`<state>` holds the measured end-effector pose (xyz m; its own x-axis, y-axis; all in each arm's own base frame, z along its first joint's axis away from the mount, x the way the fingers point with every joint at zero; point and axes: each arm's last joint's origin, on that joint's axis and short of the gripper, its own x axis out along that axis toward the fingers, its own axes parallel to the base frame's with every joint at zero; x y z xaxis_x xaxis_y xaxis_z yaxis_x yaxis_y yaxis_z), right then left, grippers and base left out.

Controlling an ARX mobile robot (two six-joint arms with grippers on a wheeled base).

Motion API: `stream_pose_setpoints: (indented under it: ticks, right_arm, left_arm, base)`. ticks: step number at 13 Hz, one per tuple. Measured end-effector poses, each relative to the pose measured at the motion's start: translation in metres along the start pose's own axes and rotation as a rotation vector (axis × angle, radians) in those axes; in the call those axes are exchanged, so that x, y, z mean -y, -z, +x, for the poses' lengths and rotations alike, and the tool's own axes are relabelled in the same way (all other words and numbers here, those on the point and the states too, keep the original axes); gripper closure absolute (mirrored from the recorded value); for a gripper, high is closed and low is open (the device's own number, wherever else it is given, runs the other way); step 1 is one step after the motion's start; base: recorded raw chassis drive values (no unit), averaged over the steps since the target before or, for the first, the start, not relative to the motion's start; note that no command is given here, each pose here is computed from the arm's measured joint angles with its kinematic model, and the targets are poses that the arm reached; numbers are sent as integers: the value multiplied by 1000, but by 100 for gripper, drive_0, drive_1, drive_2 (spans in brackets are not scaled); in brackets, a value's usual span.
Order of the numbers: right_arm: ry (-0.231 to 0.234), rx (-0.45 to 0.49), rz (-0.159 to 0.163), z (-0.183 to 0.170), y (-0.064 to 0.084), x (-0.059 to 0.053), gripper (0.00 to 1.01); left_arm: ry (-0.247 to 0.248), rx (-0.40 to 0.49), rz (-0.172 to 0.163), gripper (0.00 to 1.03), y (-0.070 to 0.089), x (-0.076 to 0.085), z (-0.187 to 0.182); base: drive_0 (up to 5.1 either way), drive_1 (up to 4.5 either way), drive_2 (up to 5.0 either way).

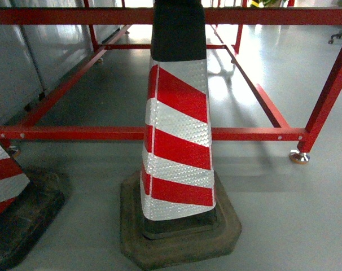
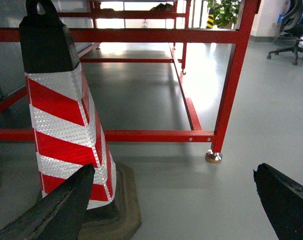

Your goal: Pick blue part to blue bin on bottom shelf

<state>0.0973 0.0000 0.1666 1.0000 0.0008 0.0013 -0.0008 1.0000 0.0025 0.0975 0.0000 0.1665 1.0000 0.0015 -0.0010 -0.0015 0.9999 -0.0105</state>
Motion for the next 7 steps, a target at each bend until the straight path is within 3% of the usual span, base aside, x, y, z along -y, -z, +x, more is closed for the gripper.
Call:
stream_pose_setpoints:
  ticks: [7]
  right_arm:
    - [0, 0, 0, 0, 0, 0, 3]
  left_arm:
    - [0, 0, 0, 5, 0, 0, 0]
  base:
    - [0, 0, 0]
